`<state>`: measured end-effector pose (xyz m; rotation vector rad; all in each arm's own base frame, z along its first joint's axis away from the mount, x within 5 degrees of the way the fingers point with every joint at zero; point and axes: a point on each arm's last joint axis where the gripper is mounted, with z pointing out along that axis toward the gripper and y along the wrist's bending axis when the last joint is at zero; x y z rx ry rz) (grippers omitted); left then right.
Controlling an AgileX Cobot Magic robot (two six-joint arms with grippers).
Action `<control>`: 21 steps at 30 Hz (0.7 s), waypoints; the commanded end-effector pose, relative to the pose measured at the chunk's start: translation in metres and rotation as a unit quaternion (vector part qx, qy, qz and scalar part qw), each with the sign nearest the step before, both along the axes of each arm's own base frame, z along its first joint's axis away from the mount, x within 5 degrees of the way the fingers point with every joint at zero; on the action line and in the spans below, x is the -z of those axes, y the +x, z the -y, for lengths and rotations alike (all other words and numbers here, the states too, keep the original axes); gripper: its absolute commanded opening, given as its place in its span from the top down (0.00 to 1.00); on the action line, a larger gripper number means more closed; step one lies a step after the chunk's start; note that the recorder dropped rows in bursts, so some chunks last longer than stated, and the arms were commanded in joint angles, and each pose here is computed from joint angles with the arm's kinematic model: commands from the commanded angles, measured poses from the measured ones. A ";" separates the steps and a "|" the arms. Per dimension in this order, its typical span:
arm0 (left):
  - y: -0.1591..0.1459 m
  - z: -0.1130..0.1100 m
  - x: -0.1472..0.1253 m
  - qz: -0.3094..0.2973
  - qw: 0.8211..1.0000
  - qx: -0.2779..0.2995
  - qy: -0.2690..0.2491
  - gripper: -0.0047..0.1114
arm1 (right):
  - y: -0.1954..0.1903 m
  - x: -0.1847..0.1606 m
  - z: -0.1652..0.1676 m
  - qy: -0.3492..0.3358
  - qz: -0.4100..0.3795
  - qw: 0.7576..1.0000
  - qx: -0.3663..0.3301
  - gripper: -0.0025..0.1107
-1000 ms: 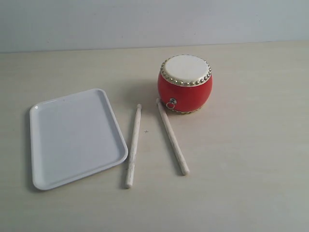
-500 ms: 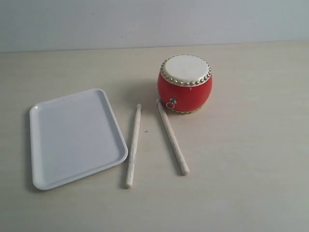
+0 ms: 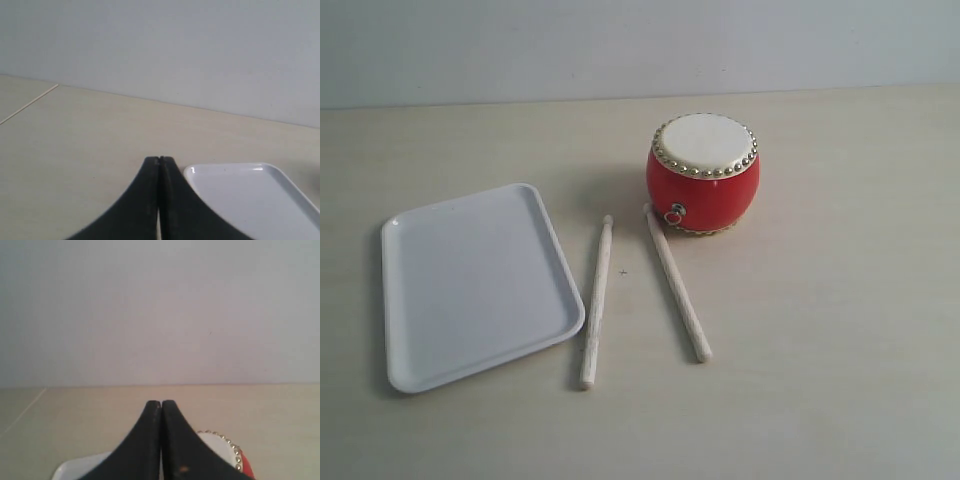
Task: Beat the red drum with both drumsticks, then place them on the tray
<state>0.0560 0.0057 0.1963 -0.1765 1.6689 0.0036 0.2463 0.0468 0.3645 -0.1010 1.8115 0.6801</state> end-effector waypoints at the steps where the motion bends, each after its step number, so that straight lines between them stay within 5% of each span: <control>1: 0.000 0.000 0.000 0.003 1.000 -0.001 -0.002 0.96 | 0.017 0.013 -0.002 -0.165 0.065 0.982 -0.064 0.98; 3: 0.000 0.000 0.000 0.003 1.000 -0.001 -0.002 0.96 | 0.023 0.010 0.010 -0.348 0.152 0.925 -0.027 0.98; 4: 0.000 0.000 0.000 0.003 1.000 -0.001 -0.002 0.96 | 0.029 0.007 0.026 -0.402 0.142 0.902 0.065 0.98; 7: 0.000 0.000 0.000 0.003 1.000 -0.001 -0.002 0.96 | 0.035 0.014 0.076 -0.469 0.018 0.819 0.330 0.98; 8: 0.000 0.000 0.000 0.003 1.000 -0.001 -0.002 0.96 | 0.034 0.028 0.083 -0.467 -0.069 0.810 0.347 0.98; 11: 0.000 0.000 0.000 0.003 1.000 -0.001 -0.002 0.96 | 0.036 0.065 0.079 -0.417 -0.241 0.827 0.290 0.98; 14: 0.000 0.000 0.000 0.003 1.000 -0.001 -0.002 0.96 | 0.037 0.096 0.052 -0.340 -0.374 0.850 0.145 0.98; 17: 0.000 0.000 0.000 0.003 1.000 -0.001 -0.002 0.96 | 0.031 0.120 0.012 -0.276 -0.449 0.849 -0.046 0.98; 21: 0.000 0.000 0.000 0.003 1.000 -0.001 -0.002 0.96 | 0.024 0.131 -0.021 -0.299 -0.465 0.828 -0.092 0.98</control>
